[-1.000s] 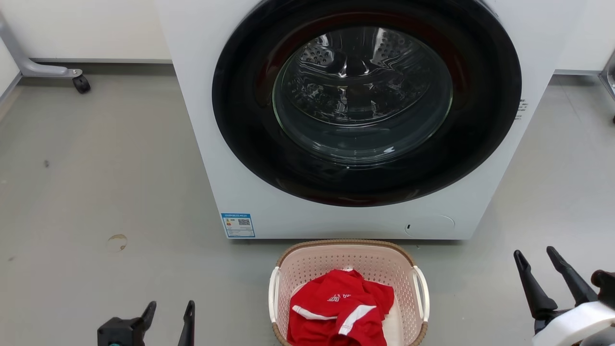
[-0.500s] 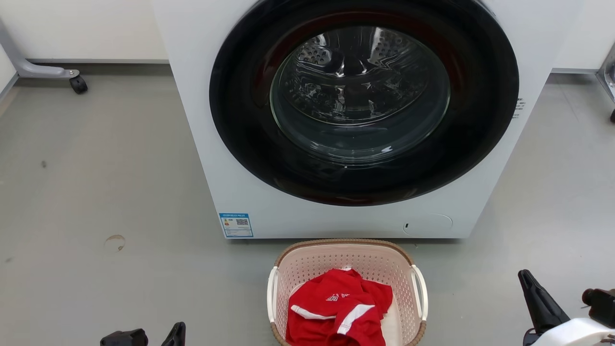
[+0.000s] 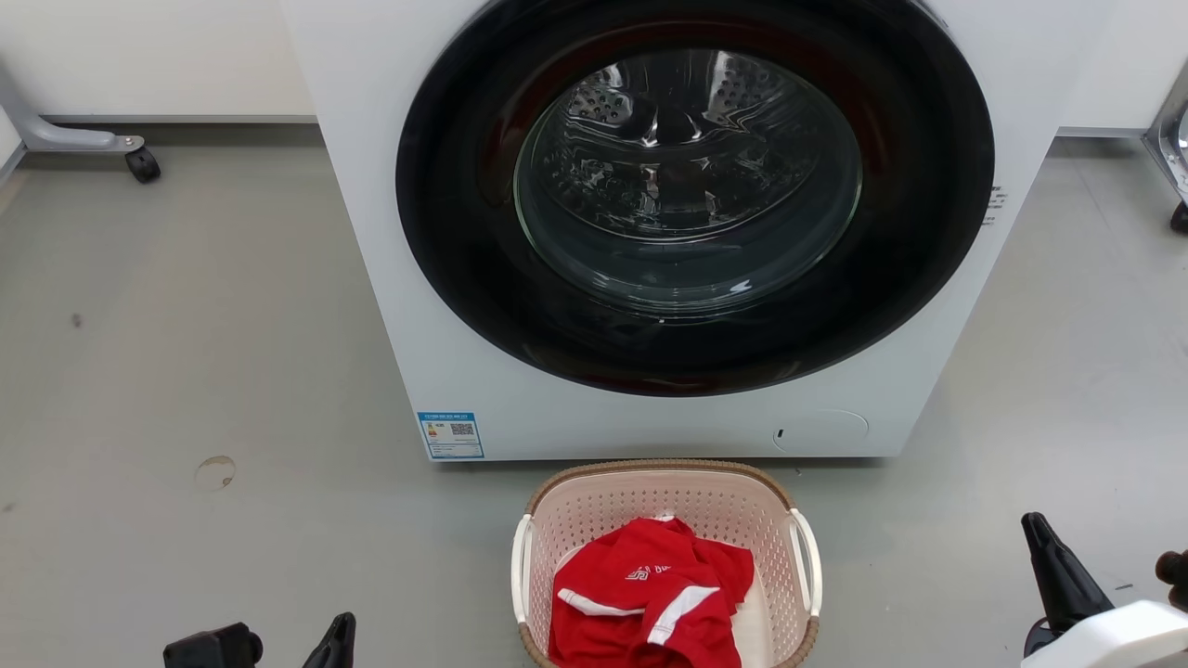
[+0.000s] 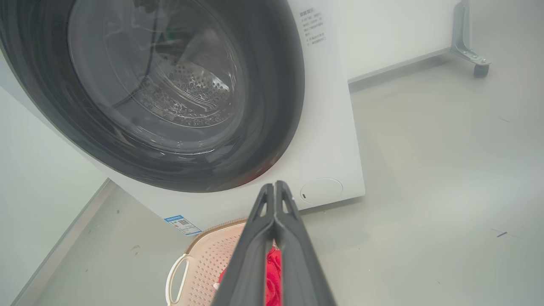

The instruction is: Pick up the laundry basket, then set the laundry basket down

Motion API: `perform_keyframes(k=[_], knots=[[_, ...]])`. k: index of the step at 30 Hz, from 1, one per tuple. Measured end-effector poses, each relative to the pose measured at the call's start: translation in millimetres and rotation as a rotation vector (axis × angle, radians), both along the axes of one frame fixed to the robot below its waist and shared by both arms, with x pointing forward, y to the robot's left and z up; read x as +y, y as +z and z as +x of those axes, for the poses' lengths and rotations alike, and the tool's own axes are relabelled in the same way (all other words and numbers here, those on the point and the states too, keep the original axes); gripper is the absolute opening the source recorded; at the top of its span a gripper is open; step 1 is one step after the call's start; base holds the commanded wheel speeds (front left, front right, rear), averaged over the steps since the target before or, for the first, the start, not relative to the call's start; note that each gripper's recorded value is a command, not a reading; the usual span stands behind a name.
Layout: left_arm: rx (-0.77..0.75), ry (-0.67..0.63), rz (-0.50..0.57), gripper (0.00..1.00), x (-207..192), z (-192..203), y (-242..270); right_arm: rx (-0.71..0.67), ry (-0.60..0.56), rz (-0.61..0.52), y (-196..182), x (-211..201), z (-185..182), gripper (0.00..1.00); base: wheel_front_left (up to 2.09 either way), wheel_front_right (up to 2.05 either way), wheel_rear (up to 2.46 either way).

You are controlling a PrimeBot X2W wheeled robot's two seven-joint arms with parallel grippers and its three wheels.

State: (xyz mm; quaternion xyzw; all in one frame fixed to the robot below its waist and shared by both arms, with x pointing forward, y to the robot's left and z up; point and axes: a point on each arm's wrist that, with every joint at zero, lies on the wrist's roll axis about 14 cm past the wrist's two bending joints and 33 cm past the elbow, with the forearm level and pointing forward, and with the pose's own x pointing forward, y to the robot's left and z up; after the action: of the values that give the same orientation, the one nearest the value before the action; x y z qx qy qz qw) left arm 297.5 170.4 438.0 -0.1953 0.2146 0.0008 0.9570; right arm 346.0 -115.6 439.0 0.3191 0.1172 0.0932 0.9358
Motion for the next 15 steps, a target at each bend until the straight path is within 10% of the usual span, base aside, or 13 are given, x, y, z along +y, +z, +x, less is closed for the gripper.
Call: perform_keyframes(k=[15], knots=[[0.008, 0.043, -0.159, 0.00, 0, 9, -1, 0.040, -0.076, 0.121, 1, -14, 4, 0.00, 0.00, 0.00, 0.00]])
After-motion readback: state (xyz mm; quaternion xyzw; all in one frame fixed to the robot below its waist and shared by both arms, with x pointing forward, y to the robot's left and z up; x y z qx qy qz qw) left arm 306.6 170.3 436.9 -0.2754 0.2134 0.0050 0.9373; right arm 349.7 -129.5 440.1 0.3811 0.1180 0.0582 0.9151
